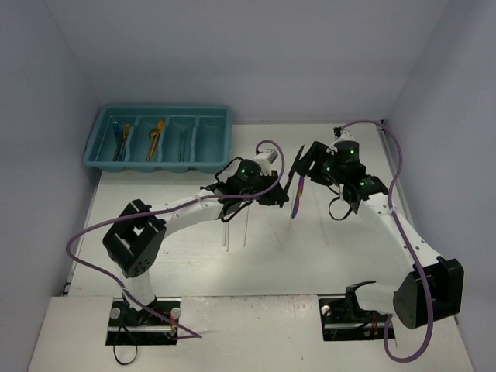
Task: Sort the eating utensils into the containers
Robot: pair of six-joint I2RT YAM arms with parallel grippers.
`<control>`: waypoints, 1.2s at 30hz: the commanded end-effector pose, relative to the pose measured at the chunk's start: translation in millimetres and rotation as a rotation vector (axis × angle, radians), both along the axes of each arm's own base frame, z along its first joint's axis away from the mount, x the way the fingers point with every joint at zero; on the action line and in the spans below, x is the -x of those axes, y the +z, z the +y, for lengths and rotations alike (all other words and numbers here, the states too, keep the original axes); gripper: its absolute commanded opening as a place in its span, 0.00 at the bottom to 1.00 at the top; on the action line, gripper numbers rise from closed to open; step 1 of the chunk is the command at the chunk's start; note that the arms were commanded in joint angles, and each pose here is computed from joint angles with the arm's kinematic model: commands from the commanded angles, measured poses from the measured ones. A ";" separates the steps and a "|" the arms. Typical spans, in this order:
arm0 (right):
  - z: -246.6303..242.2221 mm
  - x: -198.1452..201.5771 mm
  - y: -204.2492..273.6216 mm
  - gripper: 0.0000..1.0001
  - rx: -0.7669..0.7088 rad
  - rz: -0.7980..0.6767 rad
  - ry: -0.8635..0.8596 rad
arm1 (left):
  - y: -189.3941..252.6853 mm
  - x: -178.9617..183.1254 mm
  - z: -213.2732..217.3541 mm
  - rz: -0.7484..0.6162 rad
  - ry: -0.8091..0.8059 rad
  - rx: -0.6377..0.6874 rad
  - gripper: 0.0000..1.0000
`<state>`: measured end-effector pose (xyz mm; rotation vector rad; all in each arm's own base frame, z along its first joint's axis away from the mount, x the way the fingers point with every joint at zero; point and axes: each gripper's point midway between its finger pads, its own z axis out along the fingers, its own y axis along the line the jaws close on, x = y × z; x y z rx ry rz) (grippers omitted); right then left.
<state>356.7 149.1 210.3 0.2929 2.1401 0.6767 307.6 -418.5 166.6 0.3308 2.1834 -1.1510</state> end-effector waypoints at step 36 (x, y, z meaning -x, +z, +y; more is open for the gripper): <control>-66.4 1.7 -27.9 0.56 0.116 0.028 -0.097 | 18.3 -257.5 378.0 -0.248 0.632 -0.981 0.49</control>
